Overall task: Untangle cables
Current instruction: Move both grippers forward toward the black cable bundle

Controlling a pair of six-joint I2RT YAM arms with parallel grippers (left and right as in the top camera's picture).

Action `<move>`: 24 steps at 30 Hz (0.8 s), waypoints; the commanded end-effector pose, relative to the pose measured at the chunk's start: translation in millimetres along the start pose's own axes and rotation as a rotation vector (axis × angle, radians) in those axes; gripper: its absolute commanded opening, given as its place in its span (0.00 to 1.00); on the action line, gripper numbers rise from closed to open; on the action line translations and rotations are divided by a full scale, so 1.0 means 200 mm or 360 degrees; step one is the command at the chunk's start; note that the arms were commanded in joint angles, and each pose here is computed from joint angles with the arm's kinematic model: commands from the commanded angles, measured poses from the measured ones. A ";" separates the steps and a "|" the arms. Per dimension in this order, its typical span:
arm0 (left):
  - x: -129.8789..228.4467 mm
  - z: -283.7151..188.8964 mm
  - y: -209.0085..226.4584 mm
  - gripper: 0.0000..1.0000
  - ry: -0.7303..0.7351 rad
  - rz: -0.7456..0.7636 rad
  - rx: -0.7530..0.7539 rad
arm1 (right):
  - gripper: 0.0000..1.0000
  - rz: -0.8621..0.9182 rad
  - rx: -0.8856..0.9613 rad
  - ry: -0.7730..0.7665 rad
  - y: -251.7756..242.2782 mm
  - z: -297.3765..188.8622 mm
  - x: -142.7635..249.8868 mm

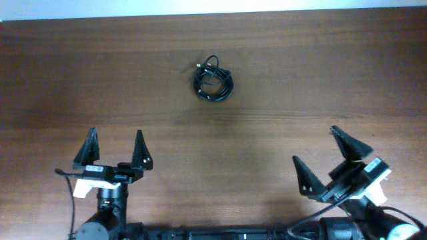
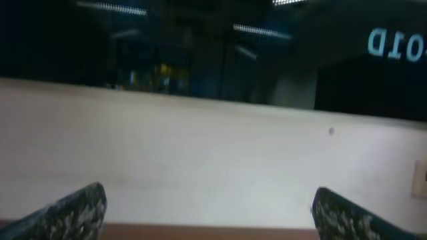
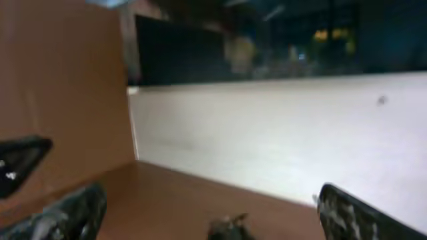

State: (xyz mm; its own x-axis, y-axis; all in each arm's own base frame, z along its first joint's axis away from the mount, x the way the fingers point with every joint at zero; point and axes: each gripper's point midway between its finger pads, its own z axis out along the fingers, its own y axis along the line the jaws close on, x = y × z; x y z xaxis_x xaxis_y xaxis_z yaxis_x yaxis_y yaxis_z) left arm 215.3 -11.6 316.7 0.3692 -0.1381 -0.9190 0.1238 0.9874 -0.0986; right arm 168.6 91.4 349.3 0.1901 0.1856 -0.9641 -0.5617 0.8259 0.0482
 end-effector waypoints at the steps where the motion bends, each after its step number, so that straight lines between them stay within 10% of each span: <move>1: -0.23 0.06 -0.10 0.99 0.0080 0.0086 0.0131 | 0.98 -0.0144 0.0116 0.0164 -0.05 0.03 -0.11; 10: -0.16 0.56 -0.28 0.99 0.1060 0.0012 0.0538 | 0.98 0.0379 0.0131 0.1111 -0.21 0.29 0.06; 17: 0.25 0.70 -0.35 0.99 0.1849 -0.0471 0.0690 | 0.99 0.1145 -0.0292 0.1519 -0.10 0.50 0.30; 24: 0.87 0.63 -0.09 0.99 0.2457 -0.0492 0.0152 | 0.99 0.1104 0.0184 0.2194 -0.13 0.59 0.85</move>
State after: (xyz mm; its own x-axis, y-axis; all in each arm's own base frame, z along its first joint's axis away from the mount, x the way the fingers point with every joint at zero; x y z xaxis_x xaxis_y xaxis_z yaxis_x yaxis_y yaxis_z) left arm 383.9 -79.8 235.5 -0.8958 -0.0234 -0.4439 0.2064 0.8625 -0.4620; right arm 294.4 164.8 217.9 -0.9694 -0.0497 -0.2403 -0.1948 0.7515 0.6303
